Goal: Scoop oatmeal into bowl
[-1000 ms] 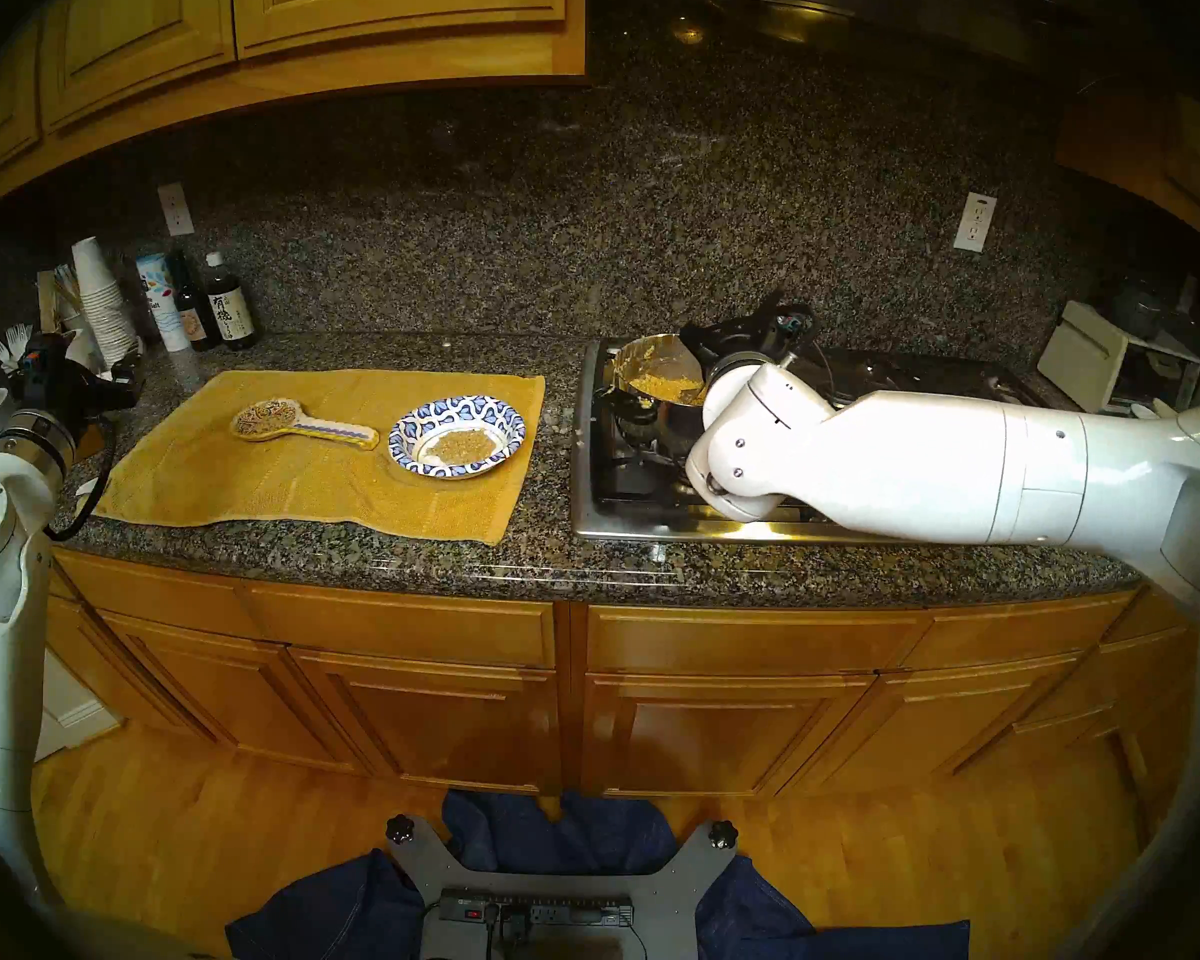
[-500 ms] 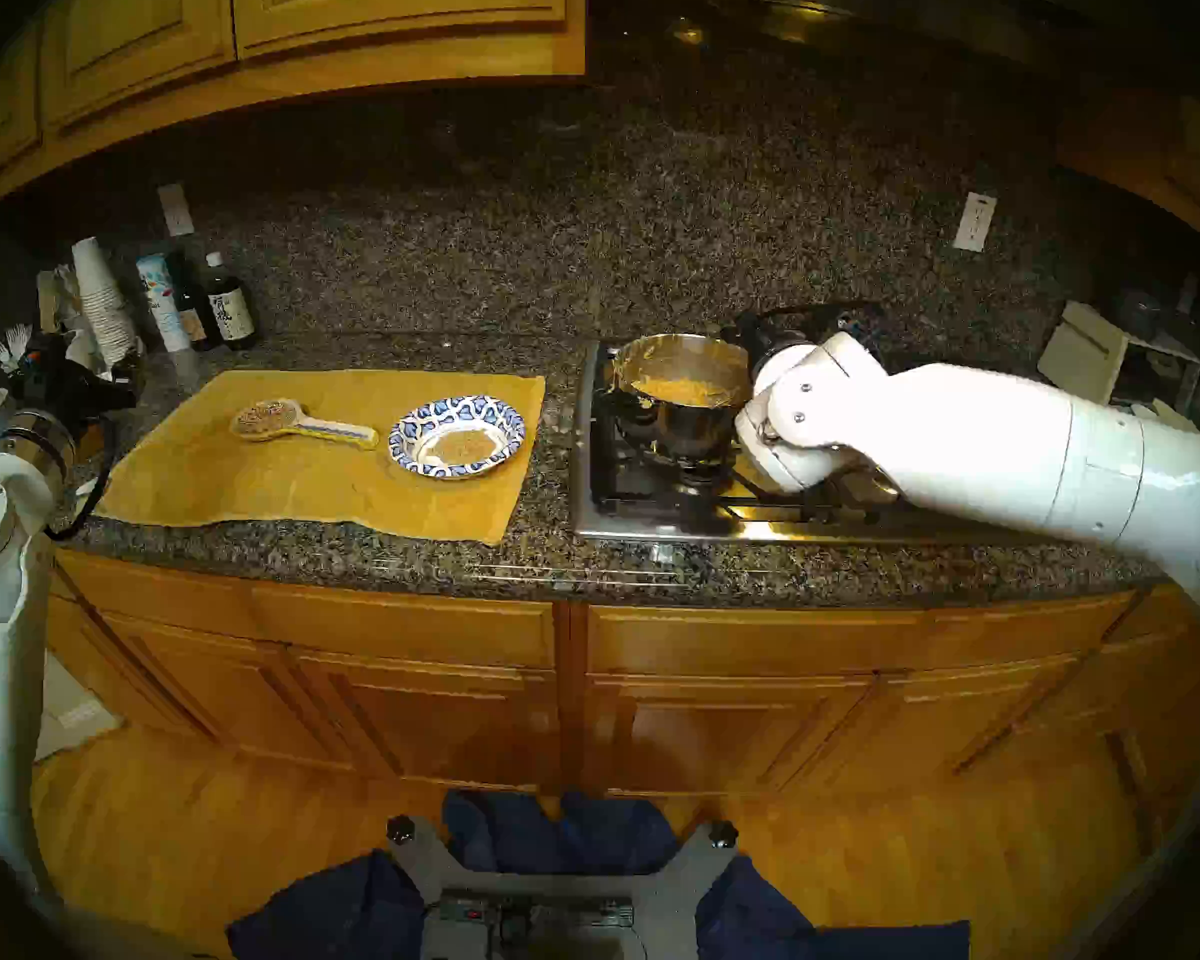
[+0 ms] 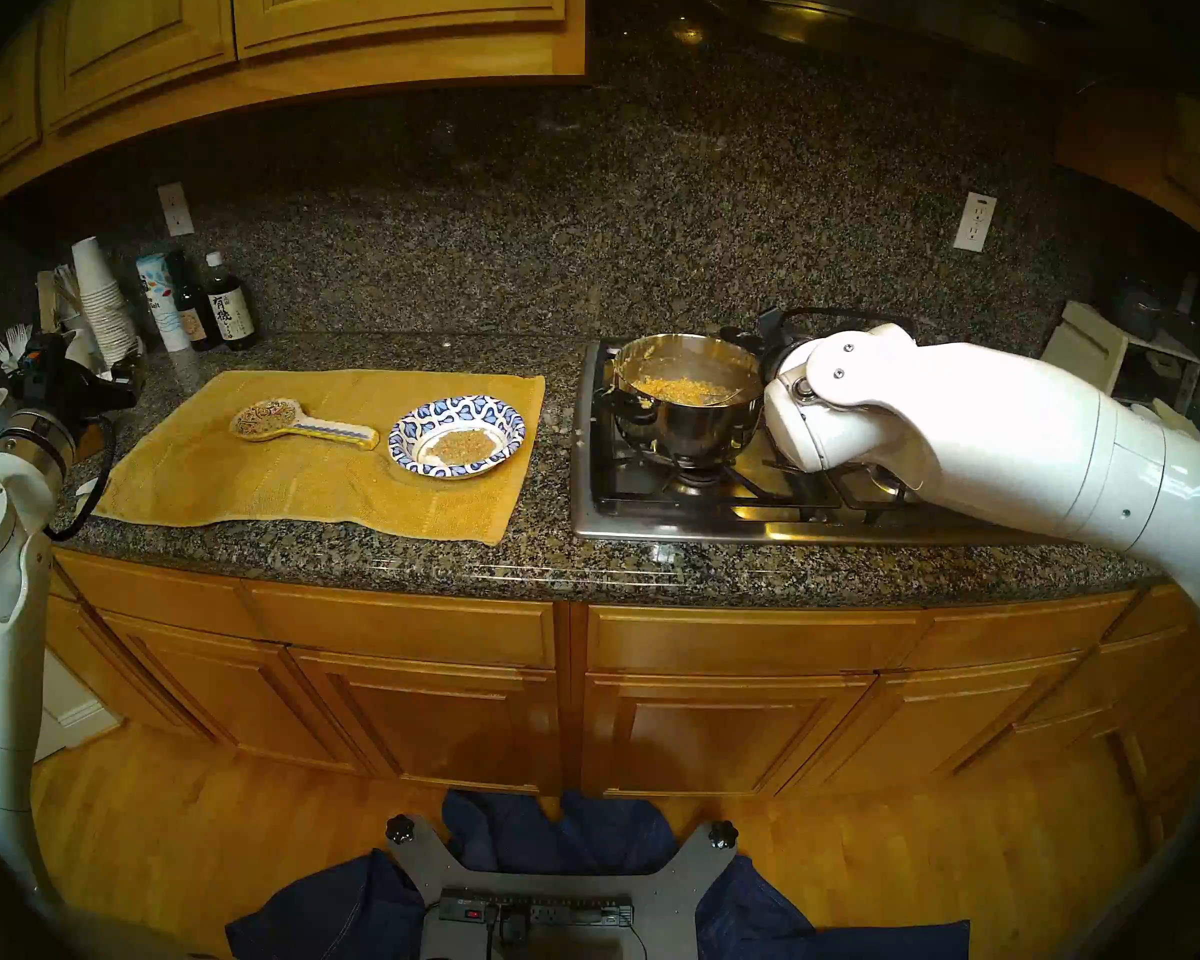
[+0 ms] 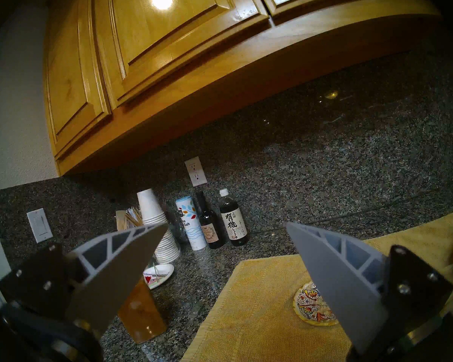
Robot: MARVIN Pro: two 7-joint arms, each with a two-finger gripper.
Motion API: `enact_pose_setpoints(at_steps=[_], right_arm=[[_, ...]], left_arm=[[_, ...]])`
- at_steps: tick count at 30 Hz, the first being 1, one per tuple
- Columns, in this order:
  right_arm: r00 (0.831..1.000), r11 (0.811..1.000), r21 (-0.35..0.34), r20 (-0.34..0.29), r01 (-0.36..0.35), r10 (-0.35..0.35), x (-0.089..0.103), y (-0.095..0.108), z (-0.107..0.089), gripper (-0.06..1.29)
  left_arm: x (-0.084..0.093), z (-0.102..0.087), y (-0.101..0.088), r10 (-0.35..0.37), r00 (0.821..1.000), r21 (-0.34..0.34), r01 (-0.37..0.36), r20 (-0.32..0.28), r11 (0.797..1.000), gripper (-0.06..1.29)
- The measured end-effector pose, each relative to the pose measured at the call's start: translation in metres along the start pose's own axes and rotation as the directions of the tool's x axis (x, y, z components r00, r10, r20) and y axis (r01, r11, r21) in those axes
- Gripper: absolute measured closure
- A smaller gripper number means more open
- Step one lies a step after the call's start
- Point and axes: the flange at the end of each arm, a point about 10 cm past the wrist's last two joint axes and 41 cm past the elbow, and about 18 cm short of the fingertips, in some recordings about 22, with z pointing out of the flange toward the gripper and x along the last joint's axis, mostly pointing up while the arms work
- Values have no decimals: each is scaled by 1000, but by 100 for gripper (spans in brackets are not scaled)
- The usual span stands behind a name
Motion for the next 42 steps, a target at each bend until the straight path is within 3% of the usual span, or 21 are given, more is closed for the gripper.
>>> enact_pose_setpoints(at_steps=[14,33,42], right_arm=[[997,997,16,14,-78,78,8,-2,7,126],[996,991,105,28,-87,85,29,-31,-7,126],[996,989,121,41,-84,79,33,-35,-15,126]], left_arm=[[0,0,0,0,1000,0,0,0,1000,0],[0,0,0,0,1000,1,0,1,1000,0],[0,0,0,0,1000,0,0,0,1000,0]])
